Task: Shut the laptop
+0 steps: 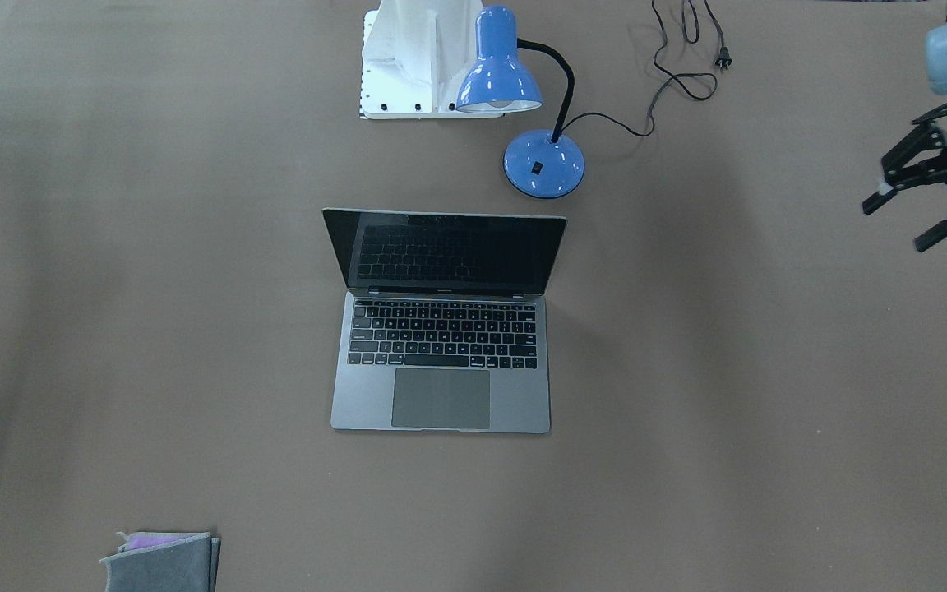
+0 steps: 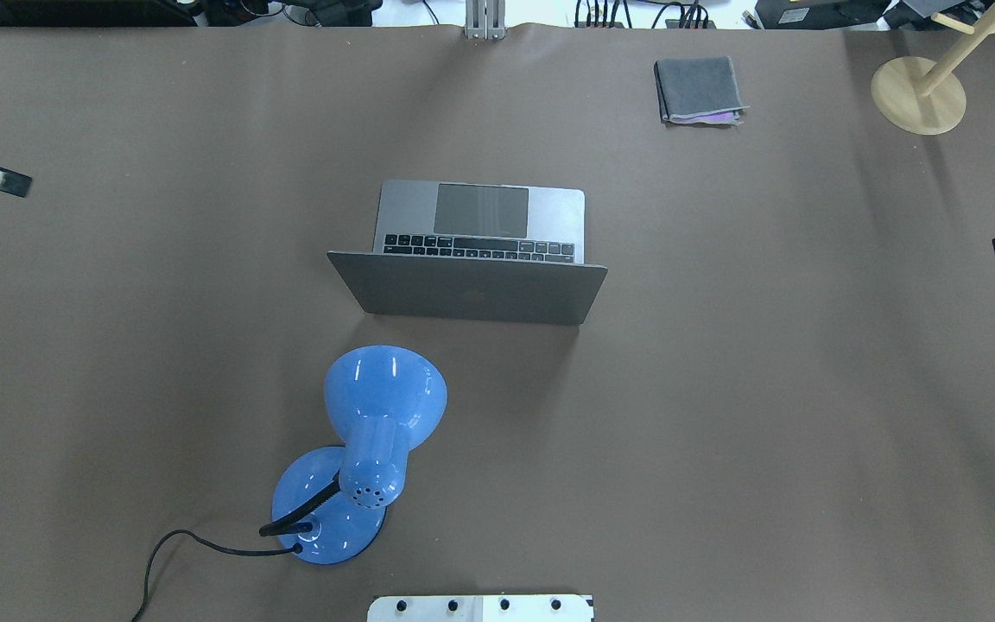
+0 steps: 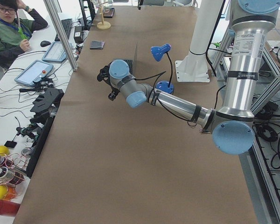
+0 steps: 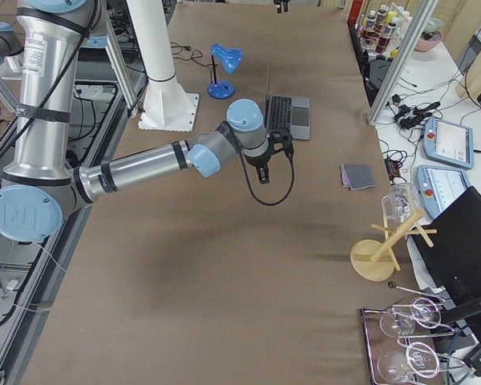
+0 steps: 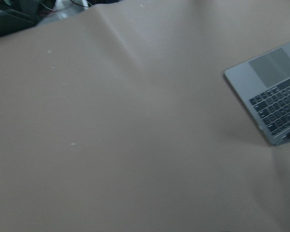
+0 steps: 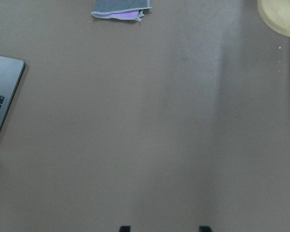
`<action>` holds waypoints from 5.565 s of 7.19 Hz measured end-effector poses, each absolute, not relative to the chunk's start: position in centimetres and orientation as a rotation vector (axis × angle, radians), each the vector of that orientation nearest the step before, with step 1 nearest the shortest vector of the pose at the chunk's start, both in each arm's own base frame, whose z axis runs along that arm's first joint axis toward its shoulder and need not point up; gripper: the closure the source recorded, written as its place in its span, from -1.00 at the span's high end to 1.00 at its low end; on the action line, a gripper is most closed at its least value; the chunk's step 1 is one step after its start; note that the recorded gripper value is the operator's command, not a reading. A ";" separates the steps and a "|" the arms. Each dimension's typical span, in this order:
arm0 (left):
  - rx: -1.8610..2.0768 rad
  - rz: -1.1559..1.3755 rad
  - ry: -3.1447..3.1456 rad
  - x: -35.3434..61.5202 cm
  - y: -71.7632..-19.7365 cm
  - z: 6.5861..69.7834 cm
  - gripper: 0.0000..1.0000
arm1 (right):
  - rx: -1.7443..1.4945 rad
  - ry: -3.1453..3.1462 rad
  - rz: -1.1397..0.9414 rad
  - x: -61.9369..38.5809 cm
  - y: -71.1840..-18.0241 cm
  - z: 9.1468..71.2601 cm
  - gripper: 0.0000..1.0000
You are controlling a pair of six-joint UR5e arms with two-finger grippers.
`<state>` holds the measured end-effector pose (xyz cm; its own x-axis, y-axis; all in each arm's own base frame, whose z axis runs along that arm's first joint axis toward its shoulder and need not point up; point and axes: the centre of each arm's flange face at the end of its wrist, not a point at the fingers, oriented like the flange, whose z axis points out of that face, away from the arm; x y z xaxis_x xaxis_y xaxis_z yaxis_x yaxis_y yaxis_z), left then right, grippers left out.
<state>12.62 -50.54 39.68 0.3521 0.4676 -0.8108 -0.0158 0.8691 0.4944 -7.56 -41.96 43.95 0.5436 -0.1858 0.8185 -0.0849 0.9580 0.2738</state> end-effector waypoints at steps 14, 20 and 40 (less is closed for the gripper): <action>0.187 0.201 1.523 37.3 -41.6 26.5 -1.00 | 0.180 -1.350 0.215 -39.0 -36.5 21.2 -1.00; 0.207 0.180 1.516 38.2 -42.7 26.2 -1.00 | 0.201 -1.303 0.262 -40.2 -39.5 21.8 -1.00; 0.422 -0.078 1.277 43.7 -59.7 28.7 -1.00 | 0.230 -1.114 0.399 -45.8 -54.9 25.7 -1.00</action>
<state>43.73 -59.73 28.72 0.2978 0.1744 -0.9386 0.2879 0.9210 0.2625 -45.83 -54.90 25.65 0.3809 0.1957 0.9037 -0.4225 0.9062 -0.0182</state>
